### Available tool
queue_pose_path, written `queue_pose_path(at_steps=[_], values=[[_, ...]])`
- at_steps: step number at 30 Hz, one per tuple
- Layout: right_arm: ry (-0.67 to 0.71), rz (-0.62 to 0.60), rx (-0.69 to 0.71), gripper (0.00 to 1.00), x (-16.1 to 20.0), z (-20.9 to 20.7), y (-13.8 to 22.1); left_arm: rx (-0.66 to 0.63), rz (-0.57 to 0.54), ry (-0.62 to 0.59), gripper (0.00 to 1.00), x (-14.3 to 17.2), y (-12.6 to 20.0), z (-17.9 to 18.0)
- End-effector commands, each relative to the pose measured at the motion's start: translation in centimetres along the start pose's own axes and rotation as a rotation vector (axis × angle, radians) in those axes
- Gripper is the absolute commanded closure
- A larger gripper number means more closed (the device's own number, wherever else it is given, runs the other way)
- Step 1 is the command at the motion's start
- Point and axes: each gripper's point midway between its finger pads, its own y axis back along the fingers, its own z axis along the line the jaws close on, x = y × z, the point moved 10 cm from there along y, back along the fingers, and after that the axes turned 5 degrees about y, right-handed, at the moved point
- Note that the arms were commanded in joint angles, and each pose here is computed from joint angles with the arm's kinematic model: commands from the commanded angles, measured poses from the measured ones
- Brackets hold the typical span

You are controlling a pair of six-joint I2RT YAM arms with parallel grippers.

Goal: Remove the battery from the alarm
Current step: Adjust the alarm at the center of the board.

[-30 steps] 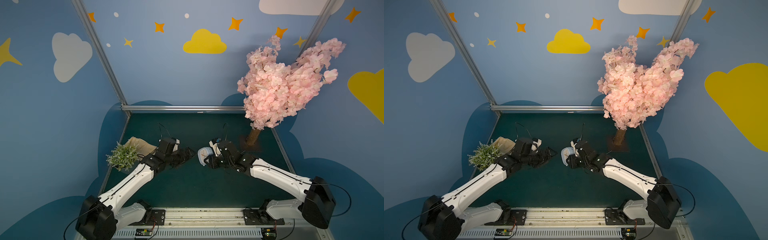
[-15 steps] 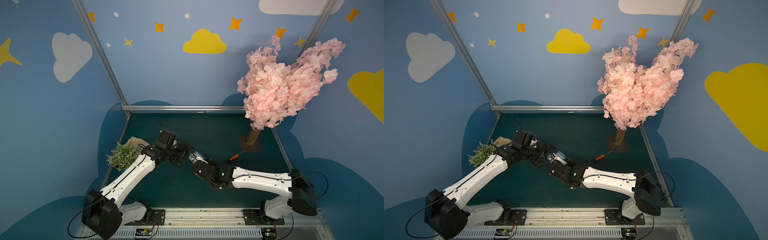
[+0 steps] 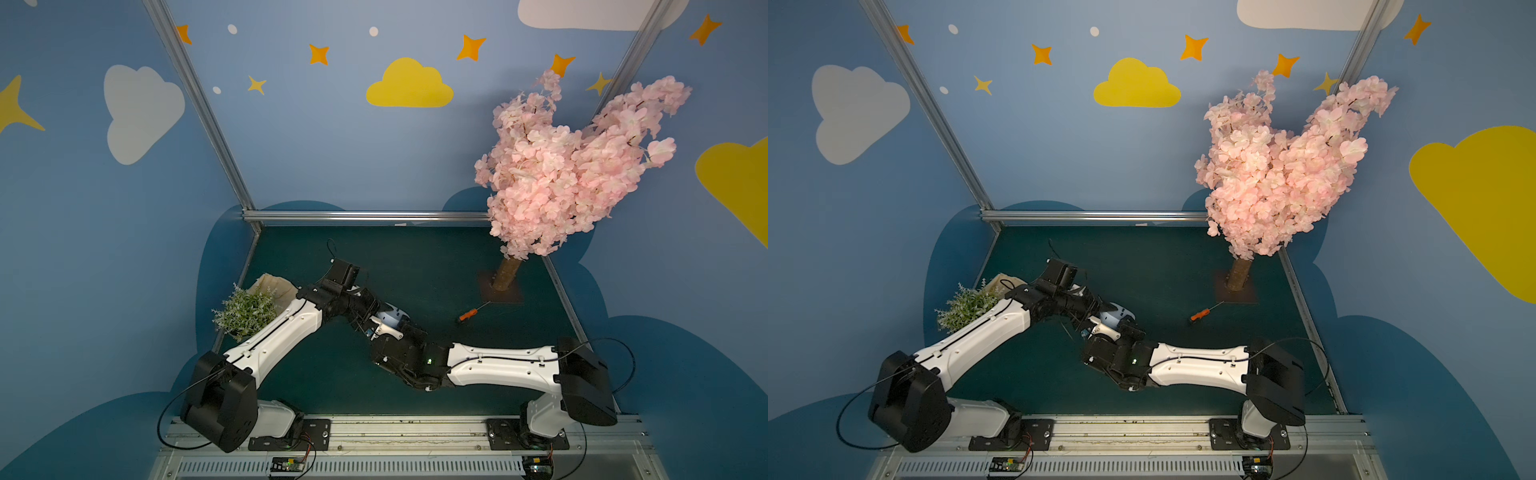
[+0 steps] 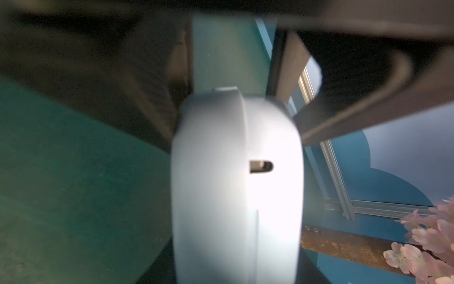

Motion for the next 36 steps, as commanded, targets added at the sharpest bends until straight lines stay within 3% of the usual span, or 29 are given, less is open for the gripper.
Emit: queue_pose_path(at_steps=[1,3,7,10,14,21,30,36], values=[[-0.036,-0.046,0.064,0.53,-1.7,-0.6,0.4,0.008,0.043,-0.002,0.75,0.3,-0.2,-0.5],[-0.038,-0.046,0.056,0.5,-1.7,-0.5,0.3,0.014,0.047,-0.008,0.81,0.3,-0.3,-0.7],[-0.05,-0.045,0.027,0.14,-1.5,-0.3,0.5,0.035,0.04,-0.047,0.85,0.2,-0.2,-1.3],[-0.093,-0.044,-0.072,0.02,-0.8,-0.8,1.3,0.067,0.0,-0.126,0.88,-0.1,0.4,-1.7],[-0.232,-0.003,-0.352,0.02,1.7,-2.8,1.9,0.04,-0.104,-0.279,0.9,-1.0,1.9,-1.1],[-0.606,0.042,-0.715,0.02,6.9,-7.0,1.8,0.192,-0.054,-0.53,0.89,-1.0,1.8,0.2],[-1.049,0.134,-0.749,0.03,11.9,-10.5,-0.2,0.215,0.064,-0.679,0.87,-0.5,0.2,1.3],[-1.157,0.203,-0.727,0.05,13.5,-11.0,-1.7,0.163,0.134,-0.722,0.87,-0.2,-2.5,1.6]])
